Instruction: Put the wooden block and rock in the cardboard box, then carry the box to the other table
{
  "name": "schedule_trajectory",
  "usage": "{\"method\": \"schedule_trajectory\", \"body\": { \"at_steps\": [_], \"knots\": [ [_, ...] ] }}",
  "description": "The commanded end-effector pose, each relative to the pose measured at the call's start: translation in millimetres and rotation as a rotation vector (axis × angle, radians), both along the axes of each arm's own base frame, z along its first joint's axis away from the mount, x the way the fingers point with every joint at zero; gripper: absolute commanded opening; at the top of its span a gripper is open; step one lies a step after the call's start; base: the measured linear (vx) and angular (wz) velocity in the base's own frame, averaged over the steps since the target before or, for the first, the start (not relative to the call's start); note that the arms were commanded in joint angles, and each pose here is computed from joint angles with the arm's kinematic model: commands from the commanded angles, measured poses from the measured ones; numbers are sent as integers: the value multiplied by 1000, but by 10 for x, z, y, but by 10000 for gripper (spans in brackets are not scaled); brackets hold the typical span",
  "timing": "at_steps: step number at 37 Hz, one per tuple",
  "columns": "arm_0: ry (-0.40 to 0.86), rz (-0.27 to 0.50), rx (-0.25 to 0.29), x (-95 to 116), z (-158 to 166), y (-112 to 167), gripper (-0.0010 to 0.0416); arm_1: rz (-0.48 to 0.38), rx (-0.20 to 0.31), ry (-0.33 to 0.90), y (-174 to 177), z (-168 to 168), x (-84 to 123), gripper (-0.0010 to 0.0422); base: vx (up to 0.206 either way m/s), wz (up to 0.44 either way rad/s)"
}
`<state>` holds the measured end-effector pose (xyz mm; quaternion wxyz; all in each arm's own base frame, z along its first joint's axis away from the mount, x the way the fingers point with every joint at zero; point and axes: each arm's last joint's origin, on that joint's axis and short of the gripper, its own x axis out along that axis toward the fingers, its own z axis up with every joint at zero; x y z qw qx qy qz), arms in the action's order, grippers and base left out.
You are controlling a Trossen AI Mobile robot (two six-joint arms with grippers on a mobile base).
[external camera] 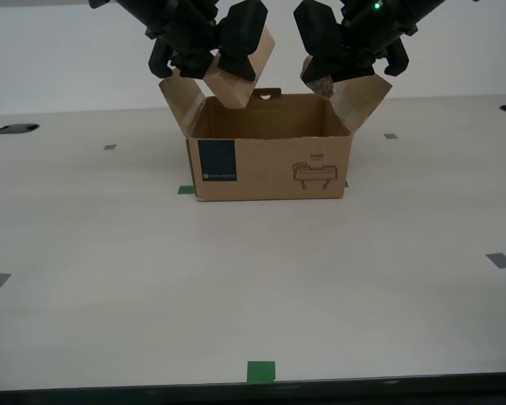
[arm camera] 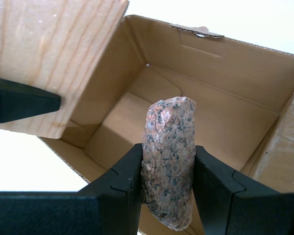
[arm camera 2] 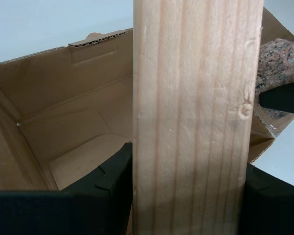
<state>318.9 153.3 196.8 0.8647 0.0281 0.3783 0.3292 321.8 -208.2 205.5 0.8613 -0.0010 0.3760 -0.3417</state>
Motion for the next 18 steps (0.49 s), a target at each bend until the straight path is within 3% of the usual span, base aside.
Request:
{"method": "schedule_trajectory", "body": {
  "at_steps": [1, 18],
  "knots": [
    [-6, -3, -1, 3, 10, 1, 41, -4, -6, -4, -7, 11, 0, 8, 0, 0],
    [-10, -3, 1, 5, 14, 4, 133, -8, -3, -7, -8, 10, -1, 154, 0, 0]
  ]
}}
